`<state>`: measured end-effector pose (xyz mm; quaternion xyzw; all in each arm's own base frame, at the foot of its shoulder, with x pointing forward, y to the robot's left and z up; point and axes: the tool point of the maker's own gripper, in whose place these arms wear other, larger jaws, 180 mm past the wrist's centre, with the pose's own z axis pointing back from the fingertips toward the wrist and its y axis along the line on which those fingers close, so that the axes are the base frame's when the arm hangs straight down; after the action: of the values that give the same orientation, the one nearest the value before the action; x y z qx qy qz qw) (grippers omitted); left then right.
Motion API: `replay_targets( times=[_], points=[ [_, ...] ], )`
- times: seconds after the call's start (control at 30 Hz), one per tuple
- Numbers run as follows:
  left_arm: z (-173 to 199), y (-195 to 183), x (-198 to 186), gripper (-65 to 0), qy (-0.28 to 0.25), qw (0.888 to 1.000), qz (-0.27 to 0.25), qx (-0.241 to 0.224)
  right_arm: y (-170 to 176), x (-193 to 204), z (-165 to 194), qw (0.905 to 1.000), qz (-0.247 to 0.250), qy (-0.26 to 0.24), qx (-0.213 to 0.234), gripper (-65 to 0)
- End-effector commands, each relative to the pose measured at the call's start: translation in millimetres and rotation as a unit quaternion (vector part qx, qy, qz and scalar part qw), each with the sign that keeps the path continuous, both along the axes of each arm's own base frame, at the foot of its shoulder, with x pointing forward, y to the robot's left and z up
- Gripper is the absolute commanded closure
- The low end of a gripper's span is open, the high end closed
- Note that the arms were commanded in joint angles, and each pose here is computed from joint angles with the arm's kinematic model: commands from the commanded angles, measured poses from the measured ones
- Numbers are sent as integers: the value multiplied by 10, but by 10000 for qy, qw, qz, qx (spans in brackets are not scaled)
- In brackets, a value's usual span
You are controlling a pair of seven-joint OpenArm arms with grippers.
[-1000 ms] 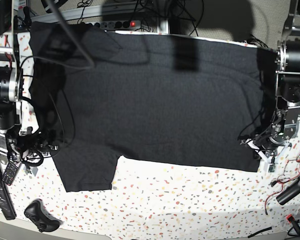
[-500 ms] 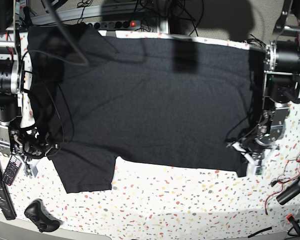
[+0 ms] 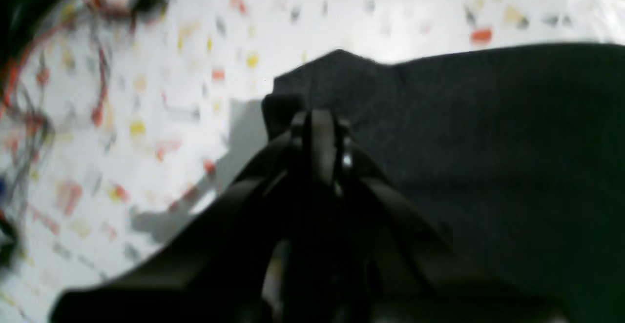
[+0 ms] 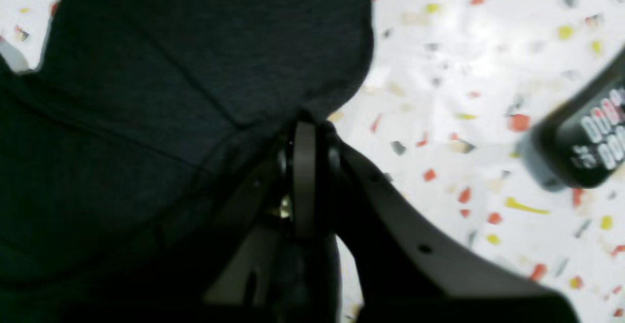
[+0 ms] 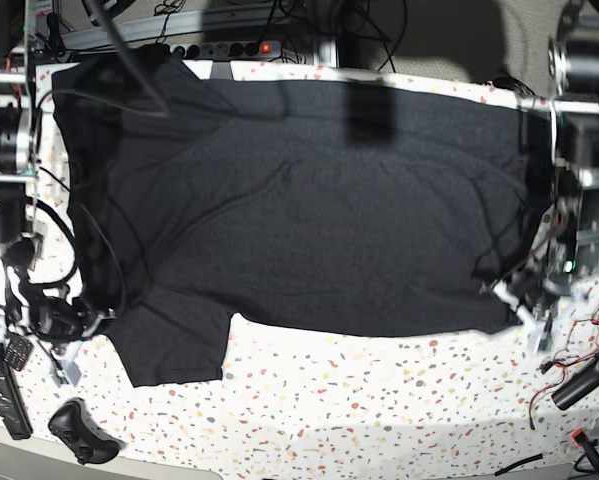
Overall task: Fold the T-shirt properly
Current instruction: 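Fold the hem up over the shirt body toward the collar with both grippers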
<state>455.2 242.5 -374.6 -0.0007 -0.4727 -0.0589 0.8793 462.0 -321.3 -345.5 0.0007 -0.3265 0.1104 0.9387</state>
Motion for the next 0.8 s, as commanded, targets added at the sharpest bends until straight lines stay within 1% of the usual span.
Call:
replay_targets(
  times=[0.0,0.1,0.13,0.23,0.37,0.5,0.67,0.77],
  points=[
    [317,94,123,0,-486,9988,89,-67,-46,87,209,9995,42,-316,-28,0],
    [315,91,-44,0,-583,9982,-31,-152,34,-64,142,9990,176,-403,119,0],
    [303,109,-94,0,-588,9981,-8,-165,53,-115,134,9986,204,-445,179,0],
    [263,140,-213,0,-595,9973,118,-410,76,-235,168,9975,217,-622,253,0],
    [189,98,-309,0,-453,9977,-58,-493,-42,-365,341,9942,-20,-1011,378,0],
    [176,70,-319,0,-375,9968,-20,-707,-238,-530,539,9893,-268,-1391,363,0],
    [158,78,-332,0,-310,9971,-18,-696,-350,-771,690,9862,-296,-1611,223,0],
    [219,54,-323,0,-365,9970,-66,-678,-317,-902,773,9835,-290,-1748,360,0]
  ],
)
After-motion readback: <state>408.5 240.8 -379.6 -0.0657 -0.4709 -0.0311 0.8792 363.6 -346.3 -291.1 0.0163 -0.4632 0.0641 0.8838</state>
